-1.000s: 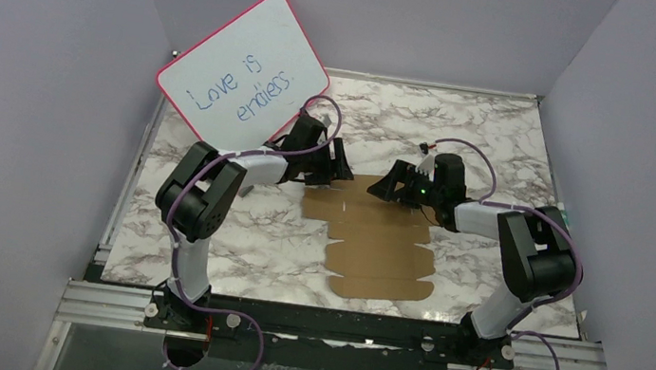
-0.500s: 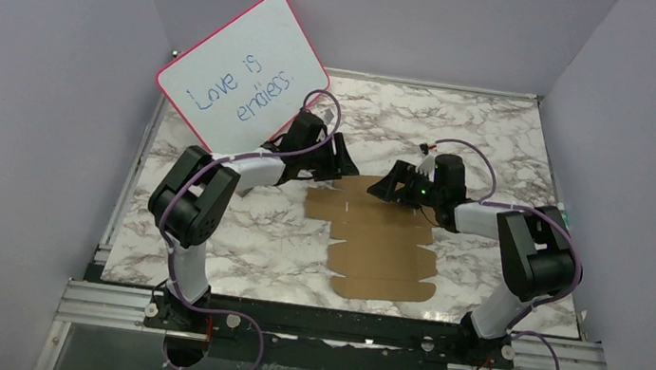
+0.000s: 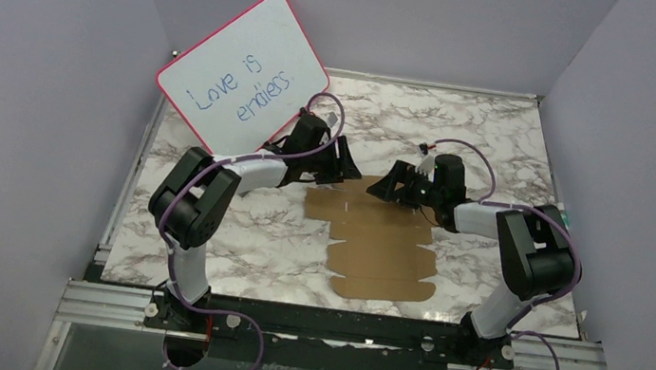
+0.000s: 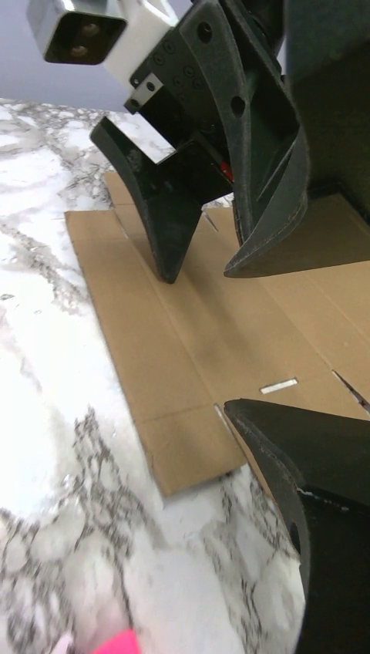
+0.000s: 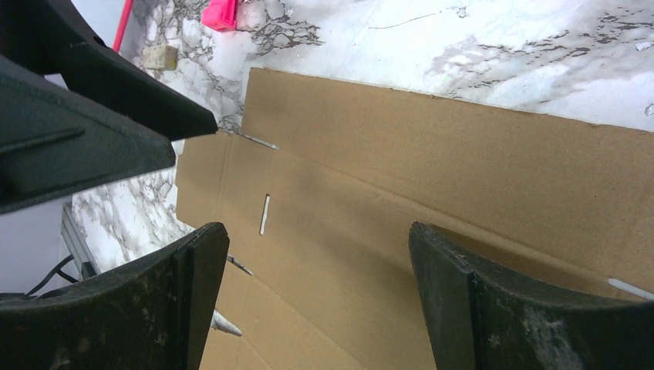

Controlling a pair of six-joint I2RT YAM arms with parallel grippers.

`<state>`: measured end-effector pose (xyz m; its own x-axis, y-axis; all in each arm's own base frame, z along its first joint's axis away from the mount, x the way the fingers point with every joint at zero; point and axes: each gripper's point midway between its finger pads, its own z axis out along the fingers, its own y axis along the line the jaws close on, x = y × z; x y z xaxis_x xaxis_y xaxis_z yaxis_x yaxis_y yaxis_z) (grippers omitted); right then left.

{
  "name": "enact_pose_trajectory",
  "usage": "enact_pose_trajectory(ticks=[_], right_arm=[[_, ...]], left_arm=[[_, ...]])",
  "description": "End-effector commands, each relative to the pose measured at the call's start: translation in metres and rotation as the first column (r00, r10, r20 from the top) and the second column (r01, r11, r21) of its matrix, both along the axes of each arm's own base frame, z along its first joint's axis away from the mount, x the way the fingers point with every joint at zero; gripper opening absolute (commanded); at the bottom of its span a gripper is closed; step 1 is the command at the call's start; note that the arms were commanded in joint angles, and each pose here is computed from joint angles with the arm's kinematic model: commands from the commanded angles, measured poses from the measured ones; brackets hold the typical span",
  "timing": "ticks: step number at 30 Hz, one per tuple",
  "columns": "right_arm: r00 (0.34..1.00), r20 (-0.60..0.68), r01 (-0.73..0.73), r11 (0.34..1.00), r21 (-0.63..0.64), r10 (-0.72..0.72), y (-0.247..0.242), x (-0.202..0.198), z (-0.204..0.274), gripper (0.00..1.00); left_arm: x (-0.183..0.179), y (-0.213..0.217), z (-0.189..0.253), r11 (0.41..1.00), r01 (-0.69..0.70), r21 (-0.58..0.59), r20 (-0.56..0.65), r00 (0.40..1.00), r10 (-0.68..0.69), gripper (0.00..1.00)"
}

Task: Fold the paper box

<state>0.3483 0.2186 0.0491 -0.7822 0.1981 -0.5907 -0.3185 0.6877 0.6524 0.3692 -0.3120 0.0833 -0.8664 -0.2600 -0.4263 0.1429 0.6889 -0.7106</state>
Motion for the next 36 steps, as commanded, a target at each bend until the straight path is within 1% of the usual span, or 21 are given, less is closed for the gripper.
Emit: enact_pose_trajectory(ticks=[1, 8, 24, 28, 31, 36], right_arm=[[0.996, -0.09, -0.012, 1.0, -0.013, 0.011, -0.002, -0.016, -0.022, 0.92], [0.996, -0.091, -0.015, 1.0, -0.011, 0.014, -0.002, -0.016, -0.022, 0.93], [0.996, -0.092, -0.022, 1.0, -0.006, 0.022, -0.001, -0.017, -0.022, 0.93], [0.995, -0.092, -0.026, 1.0, -0.005, 0.025, -0.001, -0.018, -0.022, 0.93], [0.995, -0.095, -0.028, 1.0, -0.003, 0.027, 0.0, -0.018, -0.023, 0.93], [0.995, -0.1, -0.027, 1.0, 0.001, 0.027, 0.0, -0.018, -0.024, 0.92]], left_arm=[[0.01, 0.015, 0.0, 0.998, -0.039, -0.047, -0.012, 0.999, 0.038, 0.59], [0.011, 0.022, -0.018, 0.996, -0.055, -0.076, -0.071, 0.996, 0.049, 0.56], [0.011, 0.029, -0.055, 0.996, -0.069, -0.055, -0.139, 0.988, 0.061, 0.48], [0.009, 0.023, -0.05, 0.995, -0.04, -0.094, -0.14, 0.99, 0.027, 0.45], [0.007, 0.019, -0.039, 0.993, -0.013, -0.119, -0.126, 0.992, -0.002, 0.4], [0.009, 0.016, -0.021, 0.992, -0.005, -0.125, -0.081, 0.997, -0.005, 0.32]])
